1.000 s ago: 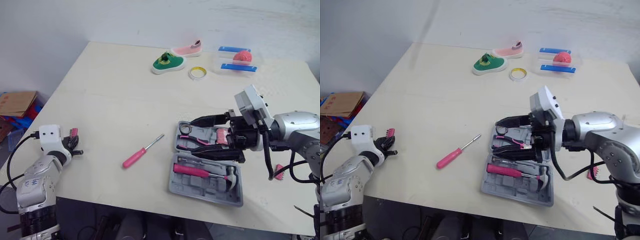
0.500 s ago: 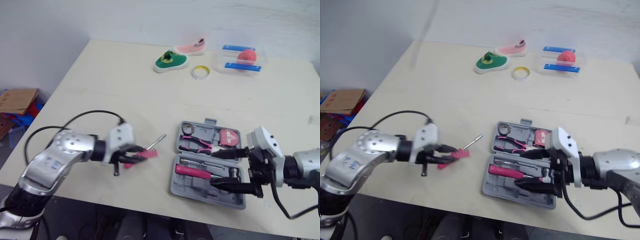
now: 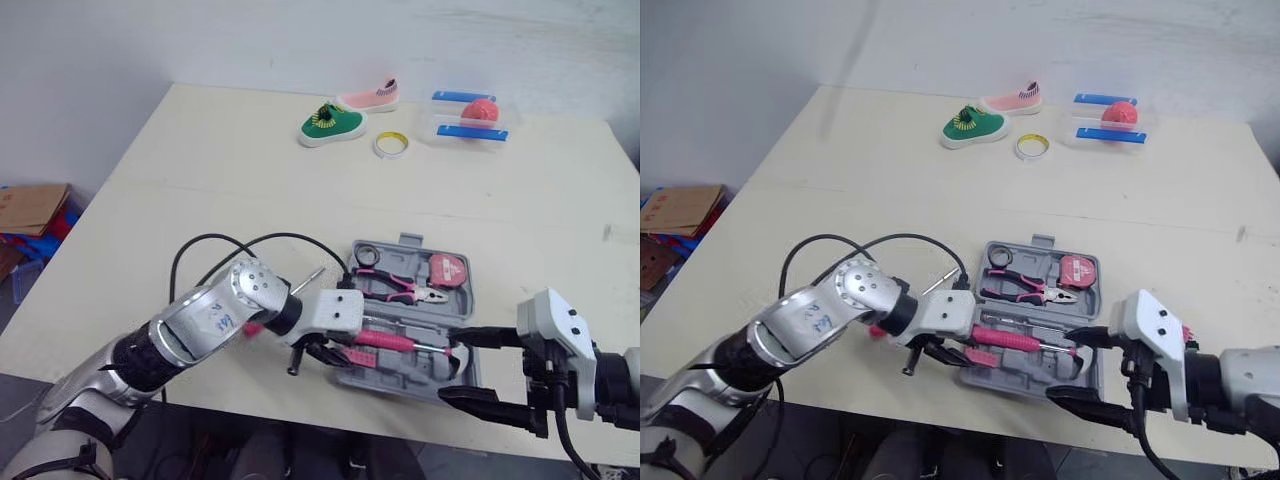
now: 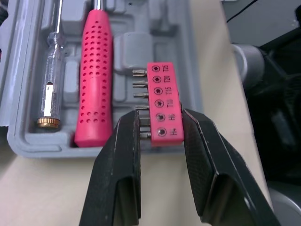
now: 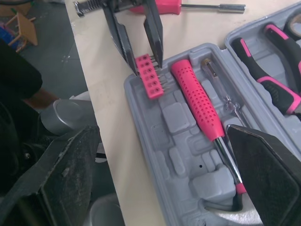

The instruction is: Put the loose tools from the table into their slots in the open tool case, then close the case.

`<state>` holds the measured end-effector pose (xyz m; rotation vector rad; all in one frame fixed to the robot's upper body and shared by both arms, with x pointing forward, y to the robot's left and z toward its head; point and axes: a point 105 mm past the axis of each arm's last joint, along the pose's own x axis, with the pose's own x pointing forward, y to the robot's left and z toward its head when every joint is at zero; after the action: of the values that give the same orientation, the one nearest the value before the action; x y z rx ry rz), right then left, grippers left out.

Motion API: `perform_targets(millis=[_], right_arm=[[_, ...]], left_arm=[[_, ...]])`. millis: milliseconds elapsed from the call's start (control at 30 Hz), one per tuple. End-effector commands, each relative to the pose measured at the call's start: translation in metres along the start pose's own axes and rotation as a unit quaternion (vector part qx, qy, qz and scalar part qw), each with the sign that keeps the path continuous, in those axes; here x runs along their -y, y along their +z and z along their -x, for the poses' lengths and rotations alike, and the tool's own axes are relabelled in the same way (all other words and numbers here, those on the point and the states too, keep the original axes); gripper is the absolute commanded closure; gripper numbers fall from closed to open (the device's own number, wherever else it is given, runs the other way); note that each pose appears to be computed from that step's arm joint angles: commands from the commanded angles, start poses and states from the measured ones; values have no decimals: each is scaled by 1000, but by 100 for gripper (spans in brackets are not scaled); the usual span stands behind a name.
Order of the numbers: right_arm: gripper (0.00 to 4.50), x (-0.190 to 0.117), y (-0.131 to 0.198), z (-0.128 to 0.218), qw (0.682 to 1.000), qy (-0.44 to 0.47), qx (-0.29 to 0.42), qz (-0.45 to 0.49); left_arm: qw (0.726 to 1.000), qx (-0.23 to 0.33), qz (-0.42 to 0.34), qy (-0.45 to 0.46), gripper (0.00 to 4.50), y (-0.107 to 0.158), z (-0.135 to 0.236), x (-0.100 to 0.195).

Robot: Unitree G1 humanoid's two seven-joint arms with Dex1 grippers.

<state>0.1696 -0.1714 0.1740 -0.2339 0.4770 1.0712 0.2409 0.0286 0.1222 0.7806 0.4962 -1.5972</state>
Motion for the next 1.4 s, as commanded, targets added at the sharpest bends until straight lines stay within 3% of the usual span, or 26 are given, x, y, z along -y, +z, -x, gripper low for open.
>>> perform_targets(millis=[33, 533, 767, 833, 867, 1000, 1067, 1100, 1233, 1367, 1400], right_arm=[[0, -2, 7, 2, 1000, -14, 13, 21], [0, -5, 9, -10, 999, -22, 49, -4], [0, -7, 11, -11, 998, -24, 59, -11], [0, -10, 15, -13, 997, -18, 70, -14], [0, -11, 16, -14, 997, -17, 71, -14], [0, -14, 15, -15, 997, -19, 76, -23], [0, -17, 17, -16, 996, -14, 84, -28], [0, -18, 19, -16, 996, -12, 86, -29], [0, -20, 19, -17, 996, -12, 86, -31], [0, -14, 17, -17, 996, -17, 84, -36], [0, -13, 17, -18, 996, -17, 85, -37]], left_arm=[[1000, -12, -25, 7, 387, 4, 1, -2], [997, -42, -51, 30, 387, 2, -17, -9], [998, -31, -33, 39, 387, 2, -23, -11], [999, -24, -24, 38, 284, 5, -22, -10], [999, -20, -20, 36, 265, 6, -21, -9], [999, -6, 24, 33, 89, 8, -7, -3], [998, -4, 39, 43, 16, 7, 0, -4], [998, 3, 46, 48, 7, 7, 5, -5], [997, 28, 53, 47, 7, 10, 17, -7], [982, 187, -9, 32, 128, 19, 26, -16], [979, 202, -19, 2, 161, 14, 22, -9]])
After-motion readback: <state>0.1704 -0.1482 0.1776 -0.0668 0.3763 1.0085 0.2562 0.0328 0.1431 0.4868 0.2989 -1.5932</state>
